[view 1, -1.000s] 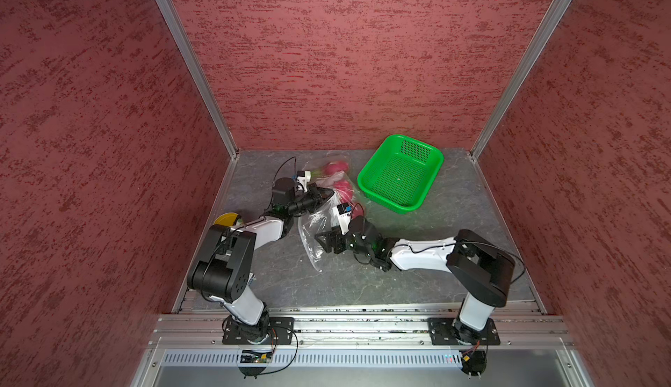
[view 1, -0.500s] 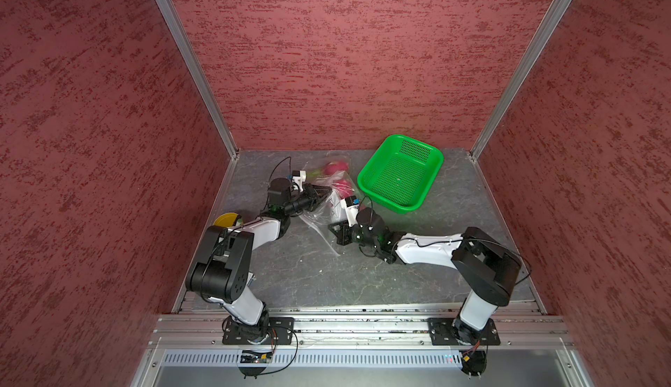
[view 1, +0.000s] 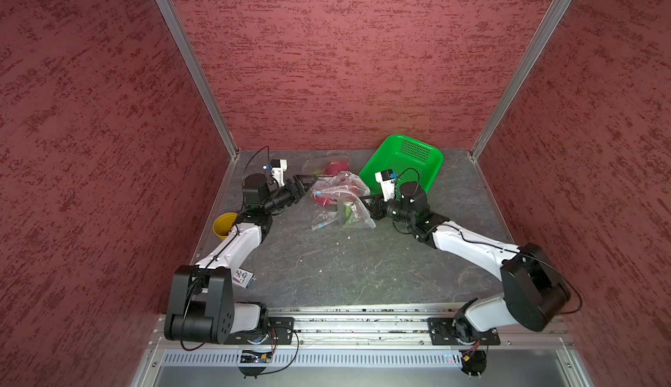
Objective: Open the zip-top bag and take out the dragon fruit
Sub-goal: Pick up the zipper food storage bag at the center of the board.
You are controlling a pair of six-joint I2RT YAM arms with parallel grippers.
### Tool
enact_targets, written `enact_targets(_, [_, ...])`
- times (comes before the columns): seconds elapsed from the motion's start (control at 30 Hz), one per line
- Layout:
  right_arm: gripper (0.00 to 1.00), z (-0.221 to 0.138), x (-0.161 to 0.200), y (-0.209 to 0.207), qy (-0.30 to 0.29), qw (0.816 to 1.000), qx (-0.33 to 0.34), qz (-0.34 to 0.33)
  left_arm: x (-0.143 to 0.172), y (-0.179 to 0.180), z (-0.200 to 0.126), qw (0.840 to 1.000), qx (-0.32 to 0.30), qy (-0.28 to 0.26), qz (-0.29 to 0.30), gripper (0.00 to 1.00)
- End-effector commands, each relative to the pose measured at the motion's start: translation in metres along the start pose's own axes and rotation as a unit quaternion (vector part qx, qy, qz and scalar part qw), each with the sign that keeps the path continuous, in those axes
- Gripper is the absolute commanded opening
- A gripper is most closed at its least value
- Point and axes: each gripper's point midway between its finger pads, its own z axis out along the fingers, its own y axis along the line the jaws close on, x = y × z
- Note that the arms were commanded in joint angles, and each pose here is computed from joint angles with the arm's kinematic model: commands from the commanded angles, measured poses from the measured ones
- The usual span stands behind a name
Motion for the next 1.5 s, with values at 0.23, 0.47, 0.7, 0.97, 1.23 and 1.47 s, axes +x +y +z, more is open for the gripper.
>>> enact_targets(0.23, [0.0, -0.015, -0.022, -0.009, 0.016, 0.998, -0.054, 0.003, 0.02, -0.029, 0.013, 0.974, 0.043, -0.026, 0.223, 0.76])
enact_targets(0.47, [0.0, -0.029, -0.045, -0.029, 0.019, 0.998, -0.063, 0.022, 0.031, -0.063, 0.024, 0.908, 0.092, -0.056, 0.405, 0.76])
enact_targets(0.7, [0.0, -0.031, -0.054, -0.037, 0.029, 0.996, -0.076, 0.034, 0.033, -0.069, 0.047, 0.879, 0.141, -0.043, 0.454, 0.83])
enact_targets(0.97, [0.0, -0.032, -0.06, -0.038, 0.034, 0.996, -0.075, 0.027, 0.028, -0.068, 0.072, 0.871, 0.169, -0.02, 0.461, 0.7])
enact_targets(1.23, [0.0, -0.038, -0.07, -0.042, 0.025, 0.998, -0.062, 0.02, 0.041, -0.06, 0.074, 0.893, 0.192, 0.033, 0.407, 0.36])
enact_targets(1.47, [0.0, -0.044, -0.084, -0.032, 0.011, 0.998, -0.068, 0.012, 0.044, -0.076, 0.066, 0.907, 0.213, 0.065, 0.357, 0.0])
